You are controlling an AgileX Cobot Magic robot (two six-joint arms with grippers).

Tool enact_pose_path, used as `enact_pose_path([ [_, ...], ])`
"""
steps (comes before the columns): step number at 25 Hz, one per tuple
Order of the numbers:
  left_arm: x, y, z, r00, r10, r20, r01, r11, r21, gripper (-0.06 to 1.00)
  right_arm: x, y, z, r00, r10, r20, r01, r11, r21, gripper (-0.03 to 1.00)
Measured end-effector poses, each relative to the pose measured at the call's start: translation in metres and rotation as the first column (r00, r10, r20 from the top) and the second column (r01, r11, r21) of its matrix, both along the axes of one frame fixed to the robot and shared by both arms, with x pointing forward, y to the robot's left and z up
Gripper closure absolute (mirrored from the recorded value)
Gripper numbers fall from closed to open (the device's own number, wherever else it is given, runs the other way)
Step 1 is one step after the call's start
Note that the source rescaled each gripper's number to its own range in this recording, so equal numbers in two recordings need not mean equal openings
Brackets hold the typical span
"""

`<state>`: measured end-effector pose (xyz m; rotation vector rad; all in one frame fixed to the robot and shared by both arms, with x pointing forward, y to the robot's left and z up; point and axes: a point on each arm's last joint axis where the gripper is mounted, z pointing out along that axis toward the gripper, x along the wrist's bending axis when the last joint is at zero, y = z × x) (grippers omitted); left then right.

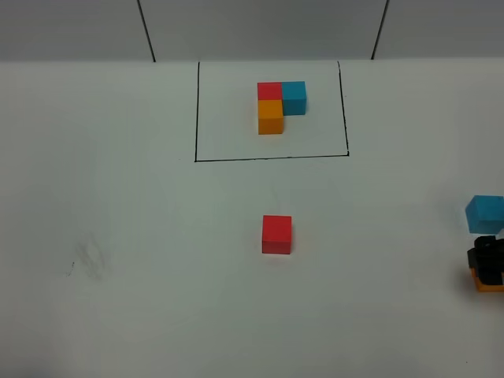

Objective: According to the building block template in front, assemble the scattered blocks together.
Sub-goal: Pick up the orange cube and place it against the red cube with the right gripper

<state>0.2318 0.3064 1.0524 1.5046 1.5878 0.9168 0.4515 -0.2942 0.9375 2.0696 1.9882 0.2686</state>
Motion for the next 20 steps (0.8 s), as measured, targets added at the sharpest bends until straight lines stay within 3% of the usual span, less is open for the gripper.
enact_pose_path([
  [14, 0.000, 0.000, 0.000, 1.000, 0.000, 0.000, 0.000, 1.000, 0.000, 0.42, 0.017, 0.003, -0.037, 0.999, 0.022, -0.034, -0.021, 1.000, 0.020, 0.19],
  [17, 0.000, 0.000, 0.000, 1.000, 0.000, 0.000, 0.000, 1.000, 0.000, 0.42, 0.018, 0.003, -0.038, 0.999, 0.022, -0.032, -0.021, 1.000, 0.022, 0.32],
  [20, 0.000, 0.000, 0.000, 1.000, 0.000, 0.000, 0.000, 1.000, 0.000, 0.42, 0.018, 0.003, -0.038, 0.999, 0.022, -0.033, -0.021, 1.000, 0.021, 0.63],
])
